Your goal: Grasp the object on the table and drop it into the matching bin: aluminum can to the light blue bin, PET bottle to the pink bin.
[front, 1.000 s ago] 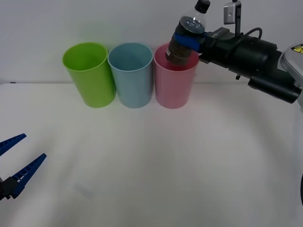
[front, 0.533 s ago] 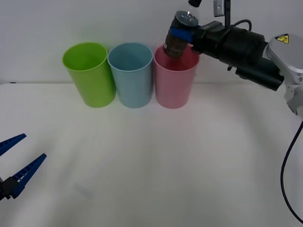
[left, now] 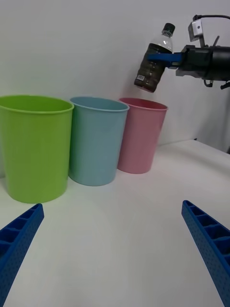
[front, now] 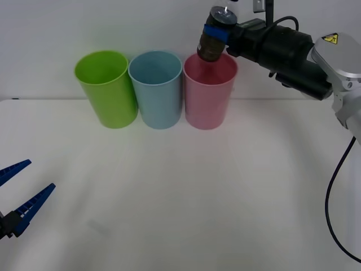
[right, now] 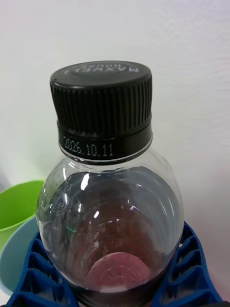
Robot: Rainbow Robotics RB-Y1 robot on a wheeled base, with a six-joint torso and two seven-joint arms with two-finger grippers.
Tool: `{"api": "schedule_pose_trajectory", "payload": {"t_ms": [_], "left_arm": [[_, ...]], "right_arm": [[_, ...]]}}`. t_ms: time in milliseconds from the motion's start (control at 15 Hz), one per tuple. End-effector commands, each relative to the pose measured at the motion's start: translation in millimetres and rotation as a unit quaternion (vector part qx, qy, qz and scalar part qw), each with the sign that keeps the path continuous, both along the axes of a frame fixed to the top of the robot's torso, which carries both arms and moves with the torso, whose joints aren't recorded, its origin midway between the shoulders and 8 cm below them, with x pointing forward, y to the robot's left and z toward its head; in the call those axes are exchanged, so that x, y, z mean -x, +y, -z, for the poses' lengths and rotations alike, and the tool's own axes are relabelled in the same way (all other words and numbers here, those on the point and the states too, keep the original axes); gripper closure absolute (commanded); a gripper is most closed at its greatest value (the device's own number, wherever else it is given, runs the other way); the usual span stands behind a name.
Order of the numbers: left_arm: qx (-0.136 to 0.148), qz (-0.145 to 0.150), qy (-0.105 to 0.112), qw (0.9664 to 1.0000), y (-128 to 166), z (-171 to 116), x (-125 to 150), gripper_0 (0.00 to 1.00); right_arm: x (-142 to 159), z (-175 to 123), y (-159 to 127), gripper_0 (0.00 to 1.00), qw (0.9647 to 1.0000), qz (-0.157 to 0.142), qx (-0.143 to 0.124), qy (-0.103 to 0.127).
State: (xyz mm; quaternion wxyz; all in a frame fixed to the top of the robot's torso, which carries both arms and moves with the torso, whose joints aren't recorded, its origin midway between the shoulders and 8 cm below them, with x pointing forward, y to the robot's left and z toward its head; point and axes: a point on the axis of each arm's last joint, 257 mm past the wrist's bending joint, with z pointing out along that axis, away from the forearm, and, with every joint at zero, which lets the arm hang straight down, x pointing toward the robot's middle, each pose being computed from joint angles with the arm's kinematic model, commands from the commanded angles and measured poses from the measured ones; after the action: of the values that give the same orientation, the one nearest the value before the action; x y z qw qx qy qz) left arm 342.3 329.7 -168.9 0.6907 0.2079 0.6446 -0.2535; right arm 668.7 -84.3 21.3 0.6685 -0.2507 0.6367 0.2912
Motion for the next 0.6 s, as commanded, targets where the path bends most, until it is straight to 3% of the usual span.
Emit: {"api": "schedule_pose_trajectory", "payload": {"t_ms": [67,333,400,467,533,600], "left_arm": [[0.000,0.000,0.000,1.0000,0.0,0.0,0.0,0.00],[0.000,0.000,0.000,1.0000,0.0,0.0,0.0,0.00],[0.000,0.000,0.000,1.0000,0.0,0.0,0.0,0.00],[0.000,0.000,0.000,1.0000,0.0,0.0,0.0,0.00],[0.000,0.000,0.000,1.0000,0.0,0.0,0.0,0.00],[0.000,0.000,0.000,1.0000,0.0,0.0,0.0,0.00]], "right_arm": [[0.2,0.0,0.3,1.00,1.0000,0.000,0.002,-0.001],[-0.1,1.7,-0.5,1.00,1.0000,0.001,0.004,-0.001],[-0.1,1.7,-0.5,0.95,1.0000,0.001,0.004,-0.002],[0.2,1.8,-0.3,0.68,1.0000,0.000,0.005,-0.003],[0.0,1.5,-0.5,0.17,1.0000,0.001,0.006,-0.005],[0.0,1.5,-1.1,0.00,0.9999,0.001,0.008,-0.006]]}}
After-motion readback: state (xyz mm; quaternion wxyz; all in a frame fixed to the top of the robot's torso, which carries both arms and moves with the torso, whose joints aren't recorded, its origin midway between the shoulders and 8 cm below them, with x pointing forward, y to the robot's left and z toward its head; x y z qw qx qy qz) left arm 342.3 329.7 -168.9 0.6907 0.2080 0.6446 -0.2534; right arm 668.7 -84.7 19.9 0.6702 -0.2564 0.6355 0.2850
